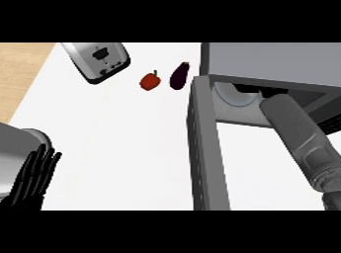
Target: Pick up the milk, place it into the microwave and close the microwave
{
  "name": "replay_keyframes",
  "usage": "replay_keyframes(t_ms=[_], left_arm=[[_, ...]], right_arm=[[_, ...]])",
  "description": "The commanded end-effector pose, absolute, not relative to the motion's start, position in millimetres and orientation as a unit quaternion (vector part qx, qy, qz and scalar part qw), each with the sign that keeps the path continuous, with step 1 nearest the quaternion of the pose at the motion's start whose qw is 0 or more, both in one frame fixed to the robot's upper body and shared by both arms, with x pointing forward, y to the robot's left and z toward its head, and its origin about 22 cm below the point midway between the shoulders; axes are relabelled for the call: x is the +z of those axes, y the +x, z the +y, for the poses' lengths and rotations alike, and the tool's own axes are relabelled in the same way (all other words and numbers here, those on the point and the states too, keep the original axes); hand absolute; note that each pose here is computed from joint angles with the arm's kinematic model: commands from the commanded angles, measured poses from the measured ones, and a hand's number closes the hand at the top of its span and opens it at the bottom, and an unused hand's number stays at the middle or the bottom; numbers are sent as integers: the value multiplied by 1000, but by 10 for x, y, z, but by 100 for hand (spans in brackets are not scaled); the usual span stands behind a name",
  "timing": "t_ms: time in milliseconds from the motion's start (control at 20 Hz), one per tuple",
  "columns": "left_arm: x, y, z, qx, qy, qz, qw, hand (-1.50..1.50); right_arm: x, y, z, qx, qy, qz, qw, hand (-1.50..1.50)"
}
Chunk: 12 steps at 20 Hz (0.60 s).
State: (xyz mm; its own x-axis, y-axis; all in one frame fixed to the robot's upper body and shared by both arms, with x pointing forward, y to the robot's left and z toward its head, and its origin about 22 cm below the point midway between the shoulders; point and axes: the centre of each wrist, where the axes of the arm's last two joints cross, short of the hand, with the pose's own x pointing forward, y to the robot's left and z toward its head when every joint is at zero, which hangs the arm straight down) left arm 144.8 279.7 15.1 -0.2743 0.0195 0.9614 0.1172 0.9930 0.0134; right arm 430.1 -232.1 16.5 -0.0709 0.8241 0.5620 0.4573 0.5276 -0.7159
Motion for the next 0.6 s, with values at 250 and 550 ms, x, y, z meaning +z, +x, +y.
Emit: replay_keyframes(t_ms=[250, 550], left_arm=[[58, 1526, 2741, -38, -52, -801, 596, -150], [102, 1470, 2647, -47, -69, -802, 591, -150]], right_arm=[[23, 4236, -2165, 202, -370, -734, 532, -150], [21, 4233, -2163, 176, -315, -763, 537, -150]])
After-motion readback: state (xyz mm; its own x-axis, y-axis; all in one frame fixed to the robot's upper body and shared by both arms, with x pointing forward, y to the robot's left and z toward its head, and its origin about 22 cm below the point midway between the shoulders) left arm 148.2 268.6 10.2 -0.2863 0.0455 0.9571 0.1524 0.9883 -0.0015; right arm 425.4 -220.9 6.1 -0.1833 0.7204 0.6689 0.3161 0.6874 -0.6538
